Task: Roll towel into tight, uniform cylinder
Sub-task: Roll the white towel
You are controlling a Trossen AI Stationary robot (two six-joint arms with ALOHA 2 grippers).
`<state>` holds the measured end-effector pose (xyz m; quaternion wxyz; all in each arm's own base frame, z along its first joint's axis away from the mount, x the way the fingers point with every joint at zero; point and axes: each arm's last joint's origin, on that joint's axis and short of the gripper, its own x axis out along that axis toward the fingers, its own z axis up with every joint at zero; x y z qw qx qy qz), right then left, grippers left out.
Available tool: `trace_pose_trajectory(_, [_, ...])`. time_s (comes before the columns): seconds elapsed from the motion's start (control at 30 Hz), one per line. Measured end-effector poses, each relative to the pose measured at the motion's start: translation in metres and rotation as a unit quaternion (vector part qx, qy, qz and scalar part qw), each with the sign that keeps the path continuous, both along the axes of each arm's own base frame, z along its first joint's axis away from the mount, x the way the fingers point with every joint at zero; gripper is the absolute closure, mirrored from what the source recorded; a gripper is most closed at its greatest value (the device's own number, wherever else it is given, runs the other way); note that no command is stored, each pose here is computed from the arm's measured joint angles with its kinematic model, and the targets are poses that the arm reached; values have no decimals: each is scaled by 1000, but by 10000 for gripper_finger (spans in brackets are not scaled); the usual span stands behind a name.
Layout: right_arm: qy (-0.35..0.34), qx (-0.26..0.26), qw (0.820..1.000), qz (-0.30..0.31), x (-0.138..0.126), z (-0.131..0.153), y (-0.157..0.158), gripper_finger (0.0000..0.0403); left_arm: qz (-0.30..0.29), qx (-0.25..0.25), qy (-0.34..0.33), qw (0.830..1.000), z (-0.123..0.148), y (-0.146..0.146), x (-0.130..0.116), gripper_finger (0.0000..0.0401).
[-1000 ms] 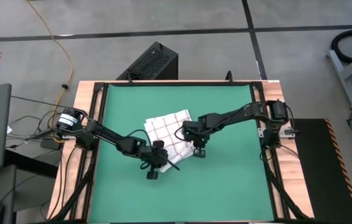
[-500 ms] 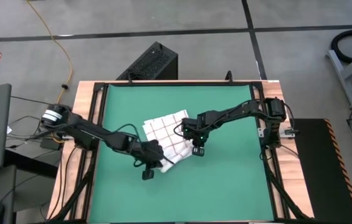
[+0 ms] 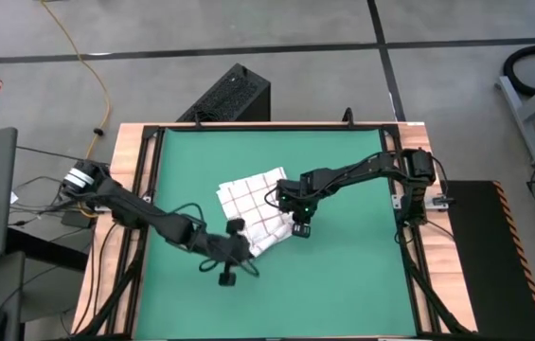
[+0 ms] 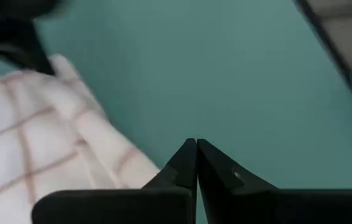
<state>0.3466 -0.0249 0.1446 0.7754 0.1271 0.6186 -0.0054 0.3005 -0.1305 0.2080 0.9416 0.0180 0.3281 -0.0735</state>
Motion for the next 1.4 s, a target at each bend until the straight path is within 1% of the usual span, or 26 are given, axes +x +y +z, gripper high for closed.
trace_pose_trajectory(0.07, [-3, 0, 1000, 0, 1, 0, 0, 384, -25, 39, 24, 999, -7, -9, 2, 401])
trace_pose_trajectory(0.2, [-15, -2, 1000, -2, 3, 1, -1, 384, -54, 94, 62, 992, -17, -22, 13, 401])
trace_pose_trajectory(0.3, [-23, -3, 1000, -1, 4, 1, -1, 384, -71, 116, 77, 988, -25, -31, 22, 401])
trace_pose_trajectory(0.4, [-37, -4, 999, -2, 7, 2, -2, 384, -69, 128, 104, 984, -40, -36, 27, 401])
trace_pose_trajectory(0.47, [-39, -5, 999, -2, 7, 2, -2, 384, -56, 136, 131, 980, -51, -35, 27, 401])
trace_pose_trajectory(0.53, [-41, -5, 999, -2, 8, 2, -2, 384, -23, 150, 146, 978, -57, -32, 26, 401])
trace_pose_trajectory(0.63, [-41, -5, 999, -1, 8, 2, -2, 384, 29, 169, 167, 971, -59, -26, 21, 401])
trace_pose_trajectory(0.73, [-43, -4, 999, -1, 8, 2, -2, 384, 55, 181, 194, 962, -60, -21, 15, 401])
trace_pose_trajectory(0.8, [-47, -5, 999, -1, 9, 3, -2, 384, 66, 183, 199, 961, -60, -20, 14, 401])
trace_pose_trajectory(1.0, [-46, -3, 999, -1, 9, 3, -1, 384, 108, 173, 172, 964, -45, -17, 11, 401])
trace_pose_trajectory(1.13, [-46, -3, 999, 0, 9, 3, -1, 384, 134, 203, 150, 958, -33, -12, 7, 401])
trace_pose_trajectory(1.2, [-46, -3, 999, 0, 9, 3, -1, 384, 143, 216, 146, 955, -32, -9, 7, 401])
trace_pose_trajectory(1.3, [-45, -2, 999, 0, 9, 3, -1, 384, 143, 208, 156, 955, -33, -6, 8, 401])
trace_pose_trajectory(1.4, [-45, -2, 999, -1, 9, 3, -1, 384, 145, 193, 143, 960, -28, -8, 8, 401])
